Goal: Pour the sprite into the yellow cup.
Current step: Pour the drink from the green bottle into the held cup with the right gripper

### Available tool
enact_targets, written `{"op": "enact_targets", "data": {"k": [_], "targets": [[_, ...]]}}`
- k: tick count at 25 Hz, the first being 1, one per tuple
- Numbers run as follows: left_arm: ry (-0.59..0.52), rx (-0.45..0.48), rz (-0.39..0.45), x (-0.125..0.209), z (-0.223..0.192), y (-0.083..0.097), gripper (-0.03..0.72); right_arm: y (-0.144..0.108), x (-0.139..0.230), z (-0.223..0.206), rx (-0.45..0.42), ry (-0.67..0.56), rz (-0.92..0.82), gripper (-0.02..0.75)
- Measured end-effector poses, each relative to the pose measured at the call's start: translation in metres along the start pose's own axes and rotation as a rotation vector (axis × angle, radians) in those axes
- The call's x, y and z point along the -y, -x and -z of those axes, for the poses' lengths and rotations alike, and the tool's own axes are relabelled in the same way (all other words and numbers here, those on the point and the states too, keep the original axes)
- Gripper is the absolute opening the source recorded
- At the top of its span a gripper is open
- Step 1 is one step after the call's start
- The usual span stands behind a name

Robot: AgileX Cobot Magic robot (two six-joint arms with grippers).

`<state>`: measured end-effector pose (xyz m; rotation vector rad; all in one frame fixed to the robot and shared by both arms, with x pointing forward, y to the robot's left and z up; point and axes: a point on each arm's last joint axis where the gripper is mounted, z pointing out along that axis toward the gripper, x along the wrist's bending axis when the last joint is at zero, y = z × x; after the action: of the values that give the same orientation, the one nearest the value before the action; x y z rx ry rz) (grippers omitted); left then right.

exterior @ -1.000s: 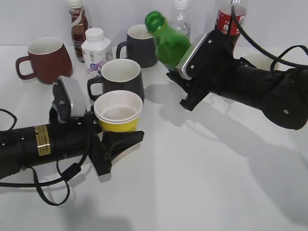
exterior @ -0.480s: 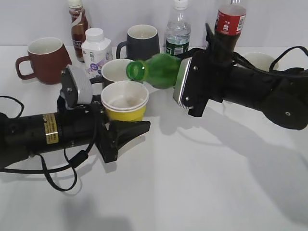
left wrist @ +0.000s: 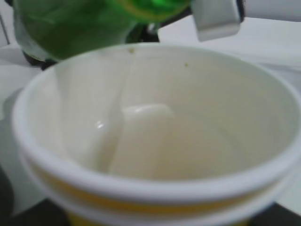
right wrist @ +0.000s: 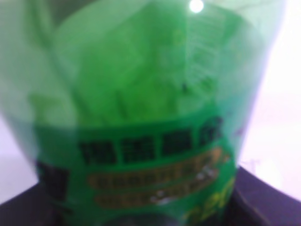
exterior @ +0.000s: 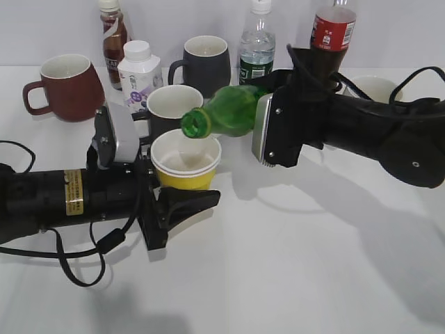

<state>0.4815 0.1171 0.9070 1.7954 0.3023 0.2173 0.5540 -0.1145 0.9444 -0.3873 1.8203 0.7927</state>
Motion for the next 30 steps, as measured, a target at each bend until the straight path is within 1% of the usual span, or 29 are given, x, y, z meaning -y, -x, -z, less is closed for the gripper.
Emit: {"op": "enact_targets", "data": {"k": [7, 16, 20, 25, 30], "targets": [[-0.008, 0.040, -0.022, 0.001, 0.000, 0.004, 0.425, 0.004, 0.001, 0.000, 0.047, -0.018, 0.068, 0.420], [-0.007, 0.040, -0.022, 0.001, 0.000, 0.004, 0.425, 0.006, 0.002, 0.000, 0.062, -0.023, 0.149, 0.419], [-0.008, 0.040, -0.022, 0.001, 0.000, 0.004, 0.425, 0.009, 0.001, 0.000, 0.094, -0.023, 0.178, 0.419], [-0.010, 0.041, -0.023, 0.001, 0.000, 0.004, 0.425, 0.010, 0.001, 0.000, 0.103, -0.023, 0.196, 0.419], [-0.017, 0.055, -0.031, 0.001, 0.000, 0.005, 0.425, 0.013, 0.001, 0.001, 0.135, -0.032, 0.220, 0.419]]}}
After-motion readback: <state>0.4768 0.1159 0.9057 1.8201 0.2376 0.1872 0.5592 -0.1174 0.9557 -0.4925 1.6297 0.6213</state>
